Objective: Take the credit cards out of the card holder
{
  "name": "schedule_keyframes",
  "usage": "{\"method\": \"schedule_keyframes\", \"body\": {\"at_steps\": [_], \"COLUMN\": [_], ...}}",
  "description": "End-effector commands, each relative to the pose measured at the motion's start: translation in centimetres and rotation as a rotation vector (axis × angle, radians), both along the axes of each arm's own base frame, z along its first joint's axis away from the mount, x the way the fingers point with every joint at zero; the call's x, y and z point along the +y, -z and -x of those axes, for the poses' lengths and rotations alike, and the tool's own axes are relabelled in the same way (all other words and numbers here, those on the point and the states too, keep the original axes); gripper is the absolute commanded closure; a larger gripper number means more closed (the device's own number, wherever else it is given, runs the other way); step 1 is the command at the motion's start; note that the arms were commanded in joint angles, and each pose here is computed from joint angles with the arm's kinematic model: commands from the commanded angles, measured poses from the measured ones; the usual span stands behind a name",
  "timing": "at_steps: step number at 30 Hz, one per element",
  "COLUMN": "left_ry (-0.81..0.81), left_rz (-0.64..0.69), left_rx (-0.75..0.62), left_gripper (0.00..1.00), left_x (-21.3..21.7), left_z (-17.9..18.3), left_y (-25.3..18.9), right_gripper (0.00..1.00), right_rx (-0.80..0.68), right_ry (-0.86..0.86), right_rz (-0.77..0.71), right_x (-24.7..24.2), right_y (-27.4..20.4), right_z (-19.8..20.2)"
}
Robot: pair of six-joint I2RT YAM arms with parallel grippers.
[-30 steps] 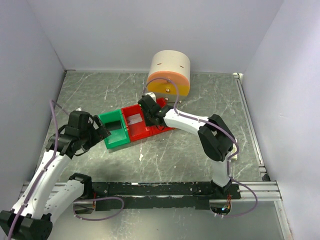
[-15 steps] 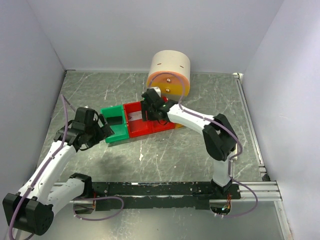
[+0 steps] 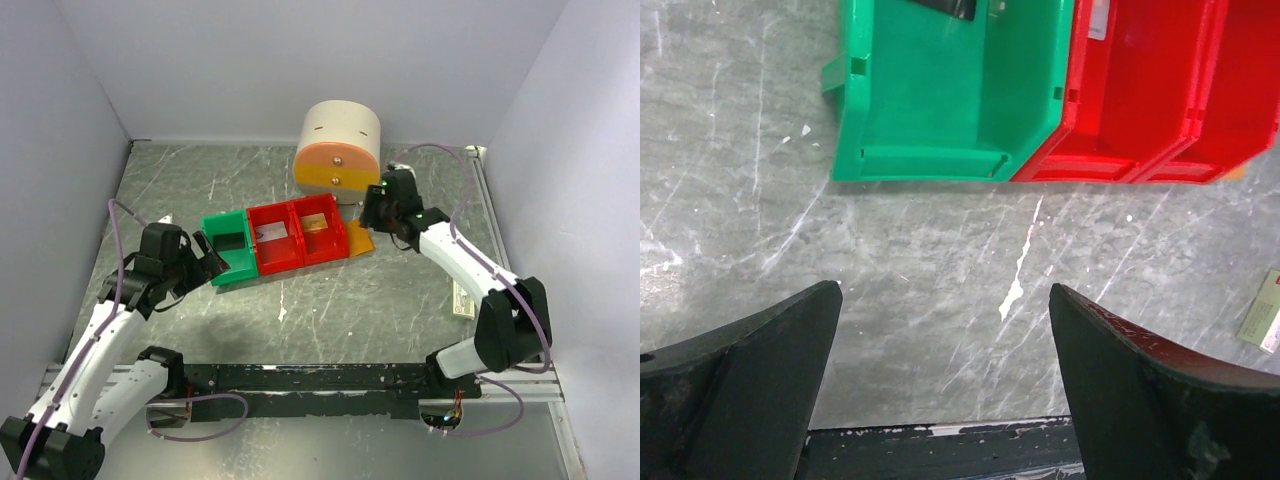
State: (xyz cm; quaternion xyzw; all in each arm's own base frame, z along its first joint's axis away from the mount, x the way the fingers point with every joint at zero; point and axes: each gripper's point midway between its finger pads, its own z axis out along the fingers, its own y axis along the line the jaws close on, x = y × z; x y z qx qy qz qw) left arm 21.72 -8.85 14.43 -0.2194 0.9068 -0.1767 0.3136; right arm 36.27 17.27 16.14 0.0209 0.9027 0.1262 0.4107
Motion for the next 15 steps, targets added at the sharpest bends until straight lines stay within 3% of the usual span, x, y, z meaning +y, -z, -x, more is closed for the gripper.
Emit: {"method": "schedule_keyframes", "body": {"at_steps": [1, 5, 15], "left_ry": [0.028, 0.051, 0.107], "left_rz": [0.065, 0.082, 0.102], "left_rx": [-0.042, -0.042, -0.021], "left_gripper": [0.03, 0.03, 0.03], "left_x": [-0.9, -1.4, -2.1], "left_z": [0.3, 0.4, 1.3], "left_y": [-0.9, -1.3, -1.8], "right_gripper": [0.45, 0.50, 0.54], "right_rx": [0.119, 0.212, 0.324], "right_ry": [0.017, -0.029, -0.013], "right_rz": [-0.078, -0.167, -0.173], "right_x": [-2.9, -2.5, -3.9], "right_y": [3.7, 6.4, 11.3], "right_z": [-0.8, -1.6, -2.7]}}
